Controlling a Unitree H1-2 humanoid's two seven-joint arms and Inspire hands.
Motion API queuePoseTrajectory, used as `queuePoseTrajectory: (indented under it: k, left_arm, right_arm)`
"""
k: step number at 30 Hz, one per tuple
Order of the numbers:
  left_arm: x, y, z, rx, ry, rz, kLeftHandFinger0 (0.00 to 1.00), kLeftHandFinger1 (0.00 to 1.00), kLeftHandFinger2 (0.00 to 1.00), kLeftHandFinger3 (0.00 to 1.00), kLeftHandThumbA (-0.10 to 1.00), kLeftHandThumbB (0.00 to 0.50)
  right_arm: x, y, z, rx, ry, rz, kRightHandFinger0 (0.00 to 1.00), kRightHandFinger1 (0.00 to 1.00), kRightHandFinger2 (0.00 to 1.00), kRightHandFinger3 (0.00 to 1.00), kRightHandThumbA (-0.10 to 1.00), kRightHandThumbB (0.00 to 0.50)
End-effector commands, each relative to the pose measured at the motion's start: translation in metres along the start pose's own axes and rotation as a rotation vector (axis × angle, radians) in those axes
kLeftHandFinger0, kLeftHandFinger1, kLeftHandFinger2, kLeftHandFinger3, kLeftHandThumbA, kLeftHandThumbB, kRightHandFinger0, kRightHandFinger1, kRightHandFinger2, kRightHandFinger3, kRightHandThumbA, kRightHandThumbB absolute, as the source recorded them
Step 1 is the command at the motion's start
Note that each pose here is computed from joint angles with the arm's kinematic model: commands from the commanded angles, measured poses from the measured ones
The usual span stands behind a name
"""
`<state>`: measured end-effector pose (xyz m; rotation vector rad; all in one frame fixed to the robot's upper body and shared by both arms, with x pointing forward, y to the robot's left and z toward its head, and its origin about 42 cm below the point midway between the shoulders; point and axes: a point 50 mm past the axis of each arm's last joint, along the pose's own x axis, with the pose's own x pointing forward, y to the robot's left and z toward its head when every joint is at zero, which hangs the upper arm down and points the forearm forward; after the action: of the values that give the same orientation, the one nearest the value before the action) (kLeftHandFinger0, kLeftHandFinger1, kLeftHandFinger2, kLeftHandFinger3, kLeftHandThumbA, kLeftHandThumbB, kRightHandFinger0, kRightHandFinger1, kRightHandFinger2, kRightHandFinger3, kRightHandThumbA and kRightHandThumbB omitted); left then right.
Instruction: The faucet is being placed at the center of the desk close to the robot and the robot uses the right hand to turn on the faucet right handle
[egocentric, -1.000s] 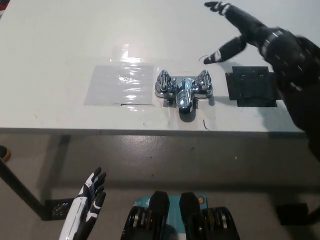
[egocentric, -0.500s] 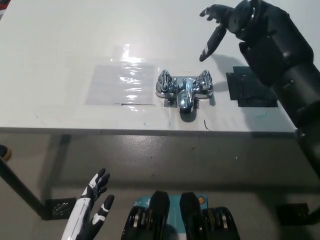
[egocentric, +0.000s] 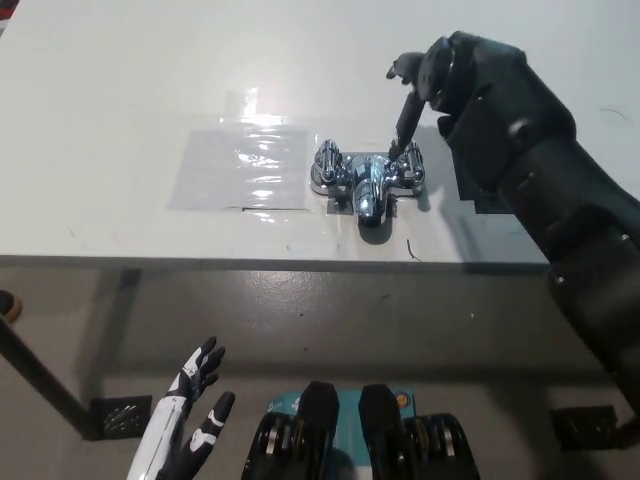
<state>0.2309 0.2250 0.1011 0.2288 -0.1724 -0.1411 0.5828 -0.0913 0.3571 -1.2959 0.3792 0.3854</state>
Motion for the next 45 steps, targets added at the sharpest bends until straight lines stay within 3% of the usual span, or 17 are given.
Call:
queuePoseTrajectory:
  k: [1, 8, 10, 13, 18, 25, 26, 30, 33, 41, 45]
  left_arm:
    - [0.005, 0.005, 0.008, 0.023, -0.063, -0.006, 1.00, 1.00, 1.00, 1.00, 0.83, 0.201]
    - [0.006, 0.006, 0.009, 0.040, -0.060, -0.004, 1.00, 1.00, 1.00, 1.00, 0.84, 0.196]
    - [0.006, 0.006, 0.010, 0.039, -0.061, -0.001, 1.00, 1.00, 1.00, 1.00, 0.84, 0.203]
    - [0.005, 0.007, 0.011, 0.041, -0.062, -0.001, 1.00, 1.00, 1.00, 1.00, 0.85, 0.203]
    - [0.006, 0.007, 0.011, 0.038, -0.059, -0.004, 1.00, 1.00, 1.00, 1.00, 0.85, 0.207]
    - [0.007, 0.009, 0.012, 0.048, -0.058, -0.003, 1.00, 1.00, 1.00, 1.00, 0.86, 0.211]
    - [0.007, 0.009, 0.012, 0.046, -0.059, -0.002, 1.00, 1.00, 1.00, 1.00, 0.85, 0.204]
    - [0.009, 0.009, 0.013, 0.044, -0.068, -0.004, 1.00, 1.00, 1.00, 1.00, 0.85, 0.198]
    - [0.010, 0.010, 0.013, 0.047, -0.066, -0.006, 1.00, 1.00, 1.00, 1.00, 0.85, 0.208]
    - [0.008, 0.010, 0.014, 0.057, -0.058, -0.003, 1.00, 1.00, 1.00, 1.00, 0.88, 0.215]
    - [0.009, 0.011, 0.013, 0.043, -0.065, -0.007, 1.00, 1.00, 1.00, 1.00, 0.87, 0.214]
  right_arm:
    - [-0.020, -0.036, 0.024, -0.065, -0.030, -0.119, 1.00, 1.00, 1.00, 1.00, 1.00, 0.316]
    - [-0.016, -0.030, 0.026, -0.040, -0.057, -0.040, 1.00, 1.00, 1.00, 1.00, 1.00, 0.261]
    - [-0.014, -0.027, 0.022, 0.038, -0.044, -0.027, 1.00, 1.00, 1.00, 1.00, 1.00, 0.276]
    - [-0.012, -0.025, 0.021, -0.067, -0.043, -0.003, 1.00, 1.00, 1.00, 1.00, 1.00, 0.262]
    - [-0.005, -0.018, 0.013, -0.129, 0.018, -0.020, 1.00, 1.00, 1.00, 1.00, 1.00, 0.301]
    - [0.001, -0.009, 0.002, -0.060, 0.012, 0.010, 1.00, 1.00, 1.00, 1.00, 1.00, 0.292]
    - [0.002, -0.008, 0.001, -0.071, 0.020, -0.006, 1.00, 1.00, 1.00, 1.00, 1.00, 0.329]
    - [0.003, -0.008, -0.004, -0.064, 0.022, -0.002, 1.00, 1.00, 1.00, 1.00, 1.00, 0.290]
    - [0.004, -0.008, -0.006, -0.070, 0.028, -0.023, 1.00, 1.00, 1.00, 1.00, 1.00, 0.307]
    - [0.007, -0.006, -0.017, -0.129, 0.084, -0.063, 1.00, 1.00, 1.00, 1.00, 1.00, 0.265]
    - [0.008, -0.010, -0.031, -0.128, 0.125, -0.102, 1.00, 1.00, 1.00, 1.00, 1.00, 0.285]
